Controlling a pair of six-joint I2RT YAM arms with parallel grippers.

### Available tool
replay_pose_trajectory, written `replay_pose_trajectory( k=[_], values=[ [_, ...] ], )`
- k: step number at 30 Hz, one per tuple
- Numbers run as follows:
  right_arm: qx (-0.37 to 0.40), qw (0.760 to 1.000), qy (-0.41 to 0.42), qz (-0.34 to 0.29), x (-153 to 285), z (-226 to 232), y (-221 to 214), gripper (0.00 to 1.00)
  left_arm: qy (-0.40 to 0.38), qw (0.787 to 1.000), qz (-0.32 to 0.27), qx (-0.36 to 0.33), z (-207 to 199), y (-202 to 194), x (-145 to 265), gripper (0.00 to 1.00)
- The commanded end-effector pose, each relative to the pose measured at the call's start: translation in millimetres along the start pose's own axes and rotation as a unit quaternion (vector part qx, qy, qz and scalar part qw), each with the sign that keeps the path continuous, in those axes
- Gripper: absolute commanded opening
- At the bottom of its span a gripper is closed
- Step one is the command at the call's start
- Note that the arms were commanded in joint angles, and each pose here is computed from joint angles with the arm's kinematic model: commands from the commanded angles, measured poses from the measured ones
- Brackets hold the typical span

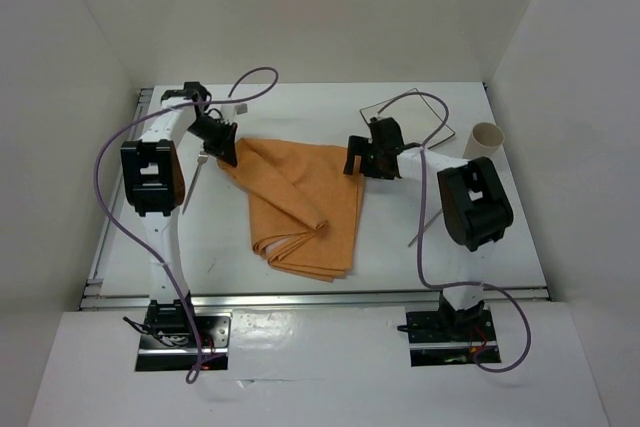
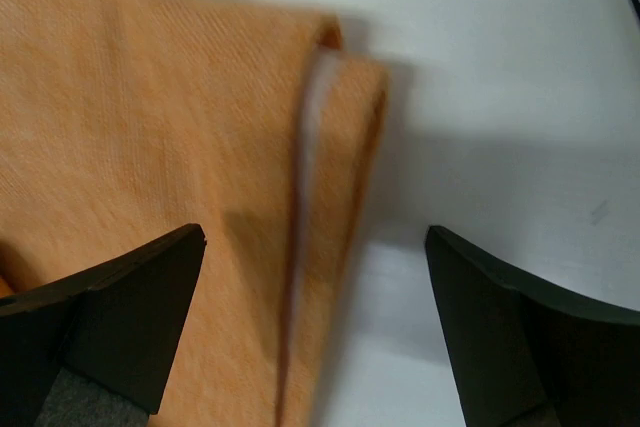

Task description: Set the dinner table for one person

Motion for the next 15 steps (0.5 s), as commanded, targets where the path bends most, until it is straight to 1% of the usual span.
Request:
replay_pose_trajectory(
  k=[1, 2, 4, 5, 6, 7, 9, 10, 11, 12, 13, 15],
  values=[
    [0.006, 0.999, 0.035, -0.028, -18.9, 11.9, 27.3, 1.0, 0.031, 0.998, -0.034, -0.045, -7.4, 10.8, 32.6, 0.0],
    [0.006, 0.999, 0.045, -0.029, -22.9, 13.5, 26.8, 1.0, 0.031, 0.998, -0.034, -0.049, -10.0, 10.5, 36.5, 0.0],
    [0.003, 0.998, 0.054, -0.032, -33.8, 14.6, 27.1, 0.91, 0.031, 0.998, -0.033, -0.049, -11.5, 9.0, 37.7, 0.0],
    [0.003, 0.998, 0.054, -0.034, -36.1, 15.6, 30.0, 0.86, 0.033, 0.997, -0.037, -0.052, -13.6, 10.1, 41.5, 0.0],
    [0.003, 0.998, 0.056, -0.038, -38.5, 16.4, 32.4, 0.77, 0.031, 0.998, -0.033, -0.049, -13.3, 7.6, 39.4, 0.0],
    [-0.002, 0.997, 0.059, -0.044, -38.7, 17.7, 34.6, 0.54, 0.033, 0.997, -0.039, -0.052, -16.1, 9.0, 44.2, 0.0],
    [-0.001, 0.997, 0.064, -0.039, -41.0, 15.8, 26.5, 0.34, 0.043, 0.996, -0.045, -0.058, -18.6, 10.1, 50.6, 0.0],
    [0.0, 0.996, 0.074, -0.051, -35.1, 18.9, 30.9, 0.25, 0.043, 0.996, -0.045, -0.063, -18.3, 10.2, 50.7, 0.0],
    [0.001, 0.996, 0.075, -0.053, -31.9, 19.0, 30.8, 0.06, 0.044, 0.996, -0.046, -0.064, -22.6, 11.0, 57.3, 0.0],
    [0.012, 0.995, 0.08, -0.053, -27.6, 18.9, 29.6, 0.0, 0.054, 0.994, -0.052, -0.074, -26.0, 14.8, 67.3, 0.0],
    [0.013, 0.995, 0.082, -0.059, -21.6, 20.0, 31.6, 0.0, 0.063, 0.994, -0.053, -0.076, -28.6, 15.7, 74.1, 0.0],
    [0.035, 0.99, 0.085, -0.106, 10.5, 24.5, 48.9, 0.0, 0.083, 0.991, -0.056, -0.093, -36.1, 17.4, 92.5, 0.0]
  ],
)
Point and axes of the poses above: each gripper's point midway between its finger pads, its own x axis back along the fingers, its own z axis along the line the jaws close on, y = z × x, the point moved 8 cm from there along x, back along the fingers, and after that the axes turned 4 degrees about x, right-handed, at the moved point
